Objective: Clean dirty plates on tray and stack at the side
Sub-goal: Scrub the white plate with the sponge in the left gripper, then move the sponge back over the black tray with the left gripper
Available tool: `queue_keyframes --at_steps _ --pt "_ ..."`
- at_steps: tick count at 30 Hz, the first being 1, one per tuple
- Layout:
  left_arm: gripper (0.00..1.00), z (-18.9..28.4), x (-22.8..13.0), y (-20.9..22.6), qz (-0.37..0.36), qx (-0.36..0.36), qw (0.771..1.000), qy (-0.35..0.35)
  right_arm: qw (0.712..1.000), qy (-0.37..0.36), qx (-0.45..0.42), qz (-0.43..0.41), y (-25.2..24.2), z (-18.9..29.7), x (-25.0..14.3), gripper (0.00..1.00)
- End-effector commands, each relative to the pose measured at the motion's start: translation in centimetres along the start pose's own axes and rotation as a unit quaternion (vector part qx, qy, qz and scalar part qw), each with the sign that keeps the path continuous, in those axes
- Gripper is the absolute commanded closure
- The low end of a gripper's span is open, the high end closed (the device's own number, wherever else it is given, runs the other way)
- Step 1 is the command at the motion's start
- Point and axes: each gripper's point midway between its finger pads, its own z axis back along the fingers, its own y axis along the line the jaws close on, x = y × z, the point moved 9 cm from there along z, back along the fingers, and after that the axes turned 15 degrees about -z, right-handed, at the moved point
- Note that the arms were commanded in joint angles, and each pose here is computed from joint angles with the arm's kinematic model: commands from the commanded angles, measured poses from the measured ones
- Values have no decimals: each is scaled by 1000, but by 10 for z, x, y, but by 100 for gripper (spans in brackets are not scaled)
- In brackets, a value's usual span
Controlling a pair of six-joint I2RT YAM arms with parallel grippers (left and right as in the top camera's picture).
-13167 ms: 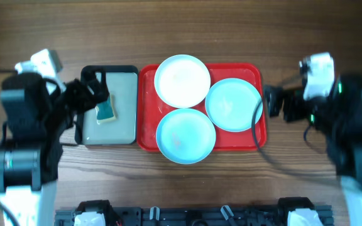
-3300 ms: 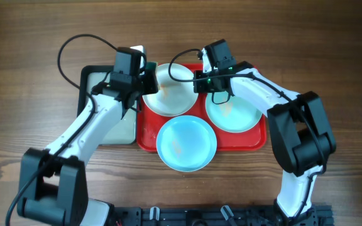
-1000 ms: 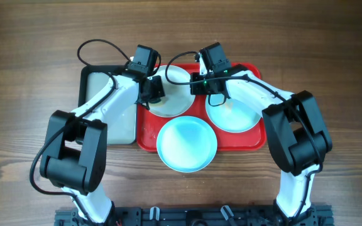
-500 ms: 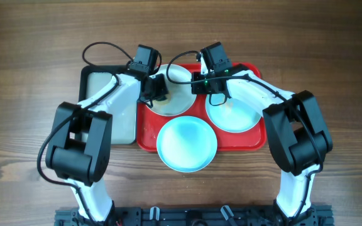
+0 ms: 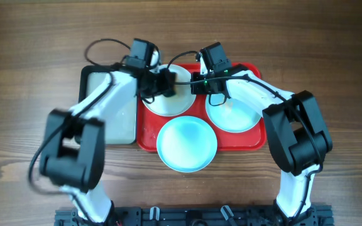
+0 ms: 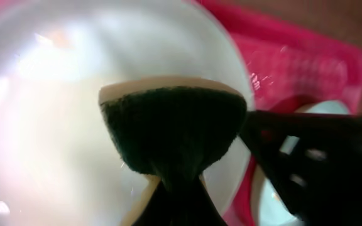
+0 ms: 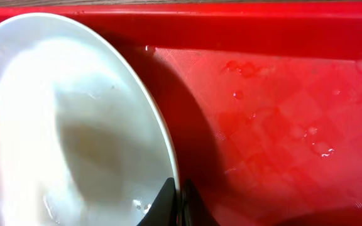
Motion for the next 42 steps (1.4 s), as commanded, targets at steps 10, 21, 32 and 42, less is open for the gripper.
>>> queue_keyframes --at_steps 10,21,32,42 --pt "96 144 -53 81 144 287 945 66 1000 -10 -27 3 -6 -8 -2 96" --pt "96 147 -51 100 214 346 914 15 998 -13 -58 0 -12 -8 -4 95" --pt "96 140 -63 110 236 379 895 19 998 -17 -62 0 -13 -8 -3 96" --pt "96 148 -66 130 279 347 895 14 998 -14 -64 -2 -15 -14 -4 96"
